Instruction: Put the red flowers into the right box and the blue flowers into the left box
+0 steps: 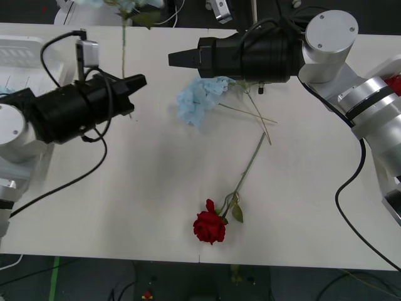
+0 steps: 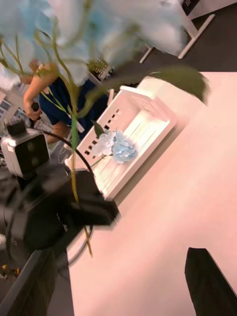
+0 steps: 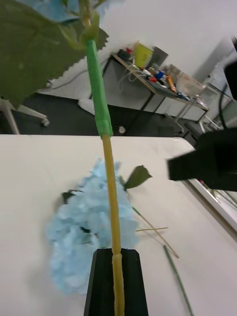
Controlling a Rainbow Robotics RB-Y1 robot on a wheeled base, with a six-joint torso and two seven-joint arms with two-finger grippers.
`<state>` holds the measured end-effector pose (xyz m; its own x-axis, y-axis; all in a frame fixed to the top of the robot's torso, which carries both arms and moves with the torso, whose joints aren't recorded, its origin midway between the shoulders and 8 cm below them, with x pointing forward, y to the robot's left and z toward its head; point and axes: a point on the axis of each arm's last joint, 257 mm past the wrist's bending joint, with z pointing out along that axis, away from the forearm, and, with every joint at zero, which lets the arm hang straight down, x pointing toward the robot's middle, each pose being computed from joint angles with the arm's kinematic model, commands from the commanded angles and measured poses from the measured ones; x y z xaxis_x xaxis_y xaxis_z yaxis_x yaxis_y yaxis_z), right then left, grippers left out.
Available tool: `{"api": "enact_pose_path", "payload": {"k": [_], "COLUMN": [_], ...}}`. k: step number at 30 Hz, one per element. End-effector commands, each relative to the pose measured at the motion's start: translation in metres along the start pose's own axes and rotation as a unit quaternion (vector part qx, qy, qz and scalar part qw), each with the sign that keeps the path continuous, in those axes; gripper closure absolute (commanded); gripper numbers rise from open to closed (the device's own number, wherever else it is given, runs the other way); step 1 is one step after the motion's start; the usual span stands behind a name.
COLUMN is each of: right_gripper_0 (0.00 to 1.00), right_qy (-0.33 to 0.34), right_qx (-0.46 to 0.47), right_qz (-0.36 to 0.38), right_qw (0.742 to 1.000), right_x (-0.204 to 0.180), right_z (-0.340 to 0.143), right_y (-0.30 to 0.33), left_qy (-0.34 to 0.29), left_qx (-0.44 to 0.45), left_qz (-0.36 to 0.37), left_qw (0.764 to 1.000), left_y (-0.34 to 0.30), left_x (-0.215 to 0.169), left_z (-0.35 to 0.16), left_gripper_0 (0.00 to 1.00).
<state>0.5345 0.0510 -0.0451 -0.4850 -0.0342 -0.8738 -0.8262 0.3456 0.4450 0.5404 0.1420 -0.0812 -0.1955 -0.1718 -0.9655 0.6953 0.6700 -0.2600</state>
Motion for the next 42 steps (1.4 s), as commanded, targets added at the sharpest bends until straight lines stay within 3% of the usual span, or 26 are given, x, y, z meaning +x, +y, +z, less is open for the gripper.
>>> {"api": "enact_pose_path", "payload": {"k": [1, 10, 19, 25, 31, 32, 33, 34, 38, 42], "right_gripper_0": [0.25, 0.25, 0.25, 0.25, 0.25, 0.25, 0.25, 0.25, 0.25, 0.25], "right_qy": [0.005, 0.051, 0.146, 0.18, 0.215, 0.222, 0.227, 0.234, 0.243, 0.237], "right_qx": [0.037, 0.165, 0.303, 0.364, 0.399, 0.404, 0.407, 0.412, 0.422, 0.426], "right_qz": [-0.02, 0.004, 0.042, 0.029, 0.004, 0.002, 0.0, -0.006, -0.017, -0.019], "right_qw": [0.999, 0.985, 0.941, 0.913, 0.891, 0.887, 0.885, 0.881, 0.873, 0.873], "right_x": [-0.011, -0.001, 0.018, 0.03, 0.049, 0.055, 0.059, 0.063, 0.078, 0.088], "right_z": [-0.019, -0.044, -0.081, -0.1, -0.107, -0.107, -0.106, -0.104, -0.093, -0.083], "right_y": [-0.016, -0.088, -0.175, -0.21, -0.226, -0.228, -0.23, -0.231, -0.236, -0.242], "left_qy": [-0.001, -0.002, 0.026, 0.05, 0.07, 0.074, 0.077, 0.078, 0.076, 0.073], "left_qx": [-0.079, -0.288, -0.47, -0.535, -0.555, -0.555, -0.555, -0.554, -0.54, -0.516], "left_qz": [-0.047, -0.036, -0.026, -0.021, -0.028, -0.027, -0.027, -0.027, -0.037, -0.044], "left_qw": [0.996, 0.957, 0.882, 0.843, 0.828, 0.828, 0.828, 0.829, 0.838, 0.852], "left_y": [0.064, 0.212, 0.327, 0.355, 0.36, 0.36, 0.359, 0.359, 0.356, 0.347], "left_x": [-0.041, -0.077, -0.092, -0.077, -0.056, -0.053, -0.051, -0.05, -0.046, -0.047], "left_z": [-0.056, -0.16, -0.284, -0.339, -0.36, -0.36, -0.359, -0.357, -0.342, -0.322], "left_gripper_0": [1.0, 1.0, 1.0, 1.0, 0.99, 0.95, 0.85, 0.68, 0.35, 0.18]}}
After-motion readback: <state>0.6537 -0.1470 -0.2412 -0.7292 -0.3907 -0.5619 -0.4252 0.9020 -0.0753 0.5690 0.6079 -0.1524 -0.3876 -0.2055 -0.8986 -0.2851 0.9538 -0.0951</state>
